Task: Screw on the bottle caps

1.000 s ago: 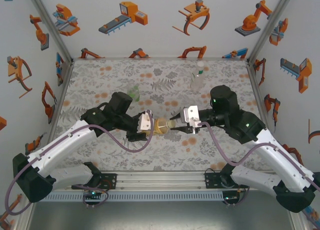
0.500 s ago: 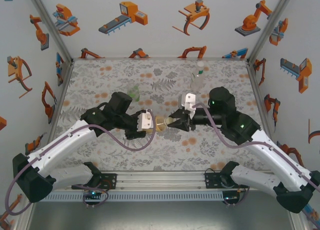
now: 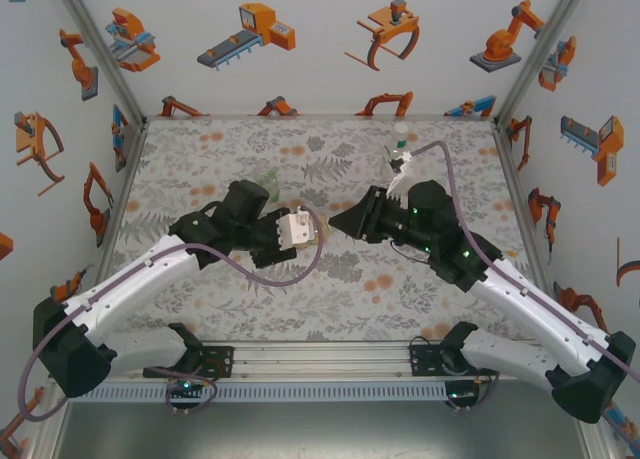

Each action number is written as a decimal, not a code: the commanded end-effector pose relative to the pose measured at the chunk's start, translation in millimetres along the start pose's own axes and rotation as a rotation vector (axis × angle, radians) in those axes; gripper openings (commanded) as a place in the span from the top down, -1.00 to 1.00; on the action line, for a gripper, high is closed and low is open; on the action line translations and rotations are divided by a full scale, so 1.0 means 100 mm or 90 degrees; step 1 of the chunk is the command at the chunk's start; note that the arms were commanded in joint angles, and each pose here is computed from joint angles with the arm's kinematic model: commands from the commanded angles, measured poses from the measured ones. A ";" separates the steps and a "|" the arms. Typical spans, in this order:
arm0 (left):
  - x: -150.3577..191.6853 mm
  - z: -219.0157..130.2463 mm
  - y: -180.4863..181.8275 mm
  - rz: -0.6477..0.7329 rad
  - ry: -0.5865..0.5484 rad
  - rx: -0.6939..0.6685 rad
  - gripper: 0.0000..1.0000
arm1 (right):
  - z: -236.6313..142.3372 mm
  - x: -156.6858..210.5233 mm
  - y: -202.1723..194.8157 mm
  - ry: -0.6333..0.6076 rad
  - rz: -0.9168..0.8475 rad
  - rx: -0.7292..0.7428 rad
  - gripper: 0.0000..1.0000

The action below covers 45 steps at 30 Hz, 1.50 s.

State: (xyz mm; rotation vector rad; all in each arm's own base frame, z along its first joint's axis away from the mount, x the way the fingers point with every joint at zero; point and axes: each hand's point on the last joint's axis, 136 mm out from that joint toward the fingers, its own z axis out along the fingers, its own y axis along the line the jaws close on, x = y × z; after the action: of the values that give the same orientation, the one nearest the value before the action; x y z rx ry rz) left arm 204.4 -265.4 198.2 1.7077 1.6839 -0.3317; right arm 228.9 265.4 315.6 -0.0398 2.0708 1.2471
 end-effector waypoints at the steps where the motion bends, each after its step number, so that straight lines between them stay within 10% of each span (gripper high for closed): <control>1: -0.27 -0.09 0.10 0.009 -0.055 -0.018 1.00 | -0.02 0.03 -0.10 0.003 0.137 0.050 1.00; 13: -0.35 -0.15 0.03 0.015 -0.083 -0.009 1.00 | 0.03 0.04 0.15 0.047 0.053 -0.008 1.00; 23: -0.39 -0.18 -0.02 0.027 -0.102 -0.002 1.00 | -0.32 -0.11 0.43 0.020 -0.148 -0.044 -0.38; 34: -0.43 -0.17 -0.22 0.050 -0.129 0.053 1.00 | -0.69 0.00 0.87 -0.018 -0.509 -0.201 -0.21; 45: -0.48 -0.26 -0.36 0.079 -0.150 0.073 1.00 | -0.82 0.51 1.01 0.107 -0.876 -0.384 -0.13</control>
State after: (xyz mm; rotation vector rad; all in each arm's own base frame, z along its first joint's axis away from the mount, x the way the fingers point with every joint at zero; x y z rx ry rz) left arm 171.5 -288.4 229.9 1.7376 1.4784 -0.5093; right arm 129.7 273.3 385.0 -1.3611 1.3417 0.9155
